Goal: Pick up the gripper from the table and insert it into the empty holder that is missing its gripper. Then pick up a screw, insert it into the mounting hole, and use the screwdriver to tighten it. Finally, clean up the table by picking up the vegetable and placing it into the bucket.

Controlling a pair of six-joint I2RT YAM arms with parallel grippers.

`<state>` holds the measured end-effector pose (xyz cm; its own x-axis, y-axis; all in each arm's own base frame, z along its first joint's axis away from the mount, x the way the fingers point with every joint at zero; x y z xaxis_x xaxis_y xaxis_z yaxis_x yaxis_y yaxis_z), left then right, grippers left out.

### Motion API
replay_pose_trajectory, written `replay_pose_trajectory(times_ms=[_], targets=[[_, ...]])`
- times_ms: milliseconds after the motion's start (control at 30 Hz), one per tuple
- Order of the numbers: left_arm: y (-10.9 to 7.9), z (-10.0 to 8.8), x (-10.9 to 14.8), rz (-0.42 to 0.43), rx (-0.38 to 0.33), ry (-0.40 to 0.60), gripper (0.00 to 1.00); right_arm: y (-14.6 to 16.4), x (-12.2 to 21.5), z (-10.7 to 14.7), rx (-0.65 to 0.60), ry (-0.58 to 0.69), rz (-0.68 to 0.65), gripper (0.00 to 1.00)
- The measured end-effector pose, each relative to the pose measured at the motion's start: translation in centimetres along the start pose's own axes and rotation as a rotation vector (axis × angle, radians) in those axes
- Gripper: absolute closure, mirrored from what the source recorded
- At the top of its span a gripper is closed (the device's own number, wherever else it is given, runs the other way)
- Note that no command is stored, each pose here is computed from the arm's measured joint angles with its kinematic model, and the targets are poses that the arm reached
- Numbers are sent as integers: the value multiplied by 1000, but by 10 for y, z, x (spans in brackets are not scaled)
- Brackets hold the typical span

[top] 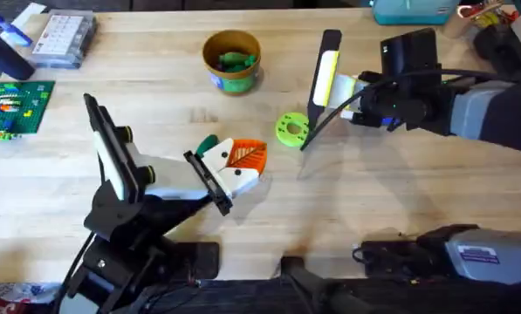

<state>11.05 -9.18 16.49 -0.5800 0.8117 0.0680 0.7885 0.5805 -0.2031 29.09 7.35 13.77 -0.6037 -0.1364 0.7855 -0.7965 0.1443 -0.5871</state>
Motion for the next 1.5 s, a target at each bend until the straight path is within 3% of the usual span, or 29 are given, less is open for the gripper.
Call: replay_pose_trajectory(times_ms=[300, 700, 767, 900, 933, 967, 1133, 1167, 1500], targets=[[0, 0, 0, 0, 0, 0, 990, 17, 2, 9, 28, 80, -122, 929], [0, 0, 0, 0, 0, 0, 990, 11, 1, 8, 29, 77, -81, 929], [0, 0, 0, 0, 0, 0, 990, 10, 1, 7, 42, 68, -70, 972], [0, 0, 0, 0, 0, 0, 990, 9, 1, 4, 98, 29, -69, 969], [0, 0, 0, 0, 0, 0, 990, 8, 1, 3, 111, 20, -70, 937], [0, 0, 0, 0, 0, 0, 990, 9, 1, 3, 121, 13, -72, 838], [0, 0, 0, 0, 0, 0, 990, 8, 1, 1, 160, -9, -67, 99], [0, 0, 0, 0, 0, 0, 990, 6, 1, 0, 166, -13, -60, 34], [0, 0, 0, 0, 0, 0, 990, 5, 2, -1, 176, -19, -61, 7]])
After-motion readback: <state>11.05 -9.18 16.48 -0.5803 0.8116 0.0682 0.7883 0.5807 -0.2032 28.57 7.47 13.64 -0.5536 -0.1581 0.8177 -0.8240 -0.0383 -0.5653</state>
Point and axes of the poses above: each hand's point on the last joint's axis, 136 mm out from that joint toward the fingers, its own x axis back along the fingers, its own y axis along the line the jaws close on, z = x × y, the point moved 10 cm from there along x, back along the fingers, and after that the axes turned 4 degrees about x, right-handed, at the moved point
